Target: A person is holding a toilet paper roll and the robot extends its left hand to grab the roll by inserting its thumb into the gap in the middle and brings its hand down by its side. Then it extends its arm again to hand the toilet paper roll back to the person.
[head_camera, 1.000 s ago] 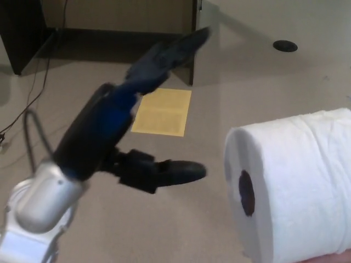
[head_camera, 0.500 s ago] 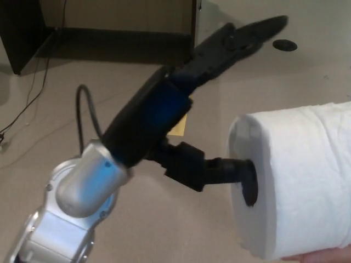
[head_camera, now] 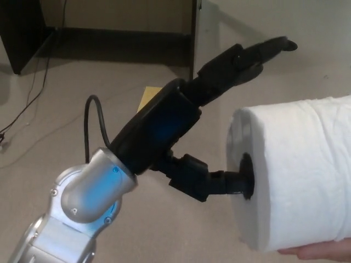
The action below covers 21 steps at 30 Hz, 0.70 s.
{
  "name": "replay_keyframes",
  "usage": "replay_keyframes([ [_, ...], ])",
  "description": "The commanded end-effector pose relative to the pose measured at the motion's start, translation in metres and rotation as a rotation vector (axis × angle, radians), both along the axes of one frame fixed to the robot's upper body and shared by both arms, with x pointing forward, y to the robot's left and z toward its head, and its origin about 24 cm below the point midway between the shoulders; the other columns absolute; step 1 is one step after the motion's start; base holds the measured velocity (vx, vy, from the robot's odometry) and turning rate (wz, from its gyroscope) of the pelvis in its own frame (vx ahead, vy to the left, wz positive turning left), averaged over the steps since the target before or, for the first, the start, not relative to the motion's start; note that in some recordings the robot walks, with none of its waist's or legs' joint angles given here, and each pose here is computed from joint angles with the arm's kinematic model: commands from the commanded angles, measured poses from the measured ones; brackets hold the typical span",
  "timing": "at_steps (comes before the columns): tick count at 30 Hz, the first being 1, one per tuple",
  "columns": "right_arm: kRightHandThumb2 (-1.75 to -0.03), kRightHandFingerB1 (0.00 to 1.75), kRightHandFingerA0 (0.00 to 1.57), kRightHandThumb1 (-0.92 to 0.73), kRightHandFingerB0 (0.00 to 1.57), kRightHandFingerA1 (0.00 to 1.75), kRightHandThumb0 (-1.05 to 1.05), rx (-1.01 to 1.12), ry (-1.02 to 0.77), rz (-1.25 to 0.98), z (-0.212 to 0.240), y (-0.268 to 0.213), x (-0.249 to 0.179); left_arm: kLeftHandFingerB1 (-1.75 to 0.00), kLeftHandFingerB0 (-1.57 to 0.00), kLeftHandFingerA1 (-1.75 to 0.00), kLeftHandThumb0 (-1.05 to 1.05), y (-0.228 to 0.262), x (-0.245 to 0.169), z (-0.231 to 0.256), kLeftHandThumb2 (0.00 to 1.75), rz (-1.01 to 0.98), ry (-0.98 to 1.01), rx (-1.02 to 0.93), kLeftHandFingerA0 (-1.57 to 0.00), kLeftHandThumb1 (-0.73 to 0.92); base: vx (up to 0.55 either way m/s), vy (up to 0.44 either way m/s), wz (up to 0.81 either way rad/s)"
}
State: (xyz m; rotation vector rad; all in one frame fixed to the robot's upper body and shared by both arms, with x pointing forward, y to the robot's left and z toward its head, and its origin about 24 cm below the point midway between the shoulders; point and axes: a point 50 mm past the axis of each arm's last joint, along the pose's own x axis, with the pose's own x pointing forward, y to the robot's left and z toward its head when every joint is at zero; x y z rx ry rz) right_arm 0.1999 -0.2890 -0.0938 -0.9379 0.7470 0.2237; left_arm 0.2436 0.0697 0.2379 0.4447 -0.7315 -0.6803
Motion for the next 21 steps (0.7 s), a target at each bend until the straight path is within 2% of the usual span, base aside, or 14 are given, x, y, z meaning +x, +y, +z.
replay_keyframes([
  [1,-0.61,0.42,0.69,-0.67,0.54,0.54,-0.36,-0.027,0.006,-0.005,0.004,-0.008,0.001,-0.23,-0.01,-0.4,-0.43,0.001,0.001,-0.002,0.65,0.012,0.027,0.02,-0.07,0.32,0.0,0.0,0.0],
  [4,-0.6,0.42,0.7,-0.67,0.55,0.56,-0.35,-0.022,0.0,0.002,0.003,-0.006,0.0,-0.22,-0.07,-0.38,-0.48,-0.004,0.0,-0.002,0.63,0.003,0.008,0.016,-0.11,0.35,0.0,0.0,0.0],
  [5,-0.6,0.42,0.7,-0.67,0.55,0.56,-0.35,-0.017,-0.002,-0.004,0.003,-0.006,0.0,-0.49,0.0,-0.48,-0.27,-0.006,0.001,-0.002,0.8,0.0,0.004,0.017,0.0,0.21,0.0,0.0,0.0],
  [17,-0.6,0.42,0.73,-0.67,0.55,0.56,-0.35,-0.029,-0.009,0.005,0.006,-0.007,0.004,-0.48,0.0,-0.48,-0.26,-0.024,0.0,0.001,0.8,-0.011,0.001,0.018,-0.01,0.22,0.0,0.0,0.0],
  [18,-0.6,0.42,0.74,-0.66,0.55,0.58,-0.36,-0.024,-0.01,-0.001,0.006,-0.007,0.004,-0.32,-0.11,-0.39,-0.5,-0.026,0.0,0.001,0.62,-0.014,-0.007,0.007,-0.19,0.37,0.0,0.0,0.0],
  [20,-0.6,0.42,0.74,-0.67,0.55,0.58,-0.36,-0.025,-0.01,0.0,0.005,-0.007,0.004,-0.36,-0.21,-0.42,-0.45,-0.029,-0.002,0.0,0.66,-0.018,-0.009,-0.015,-0.29,0.46,0.0,0.0,0.0],
  [21,-0.6,0.42,0.74,-0.67,0.55,0.58,-0.36,-0.025,-0.011,0.001,0.005,-0.007,0.004,-0.36,-0.21,-0.42,-0.45,-0.031,-0.002,-0.001,0.66,-0.025,-0.005,-0.022,-0.29,0.46,0.0,0.0,0.0],
])
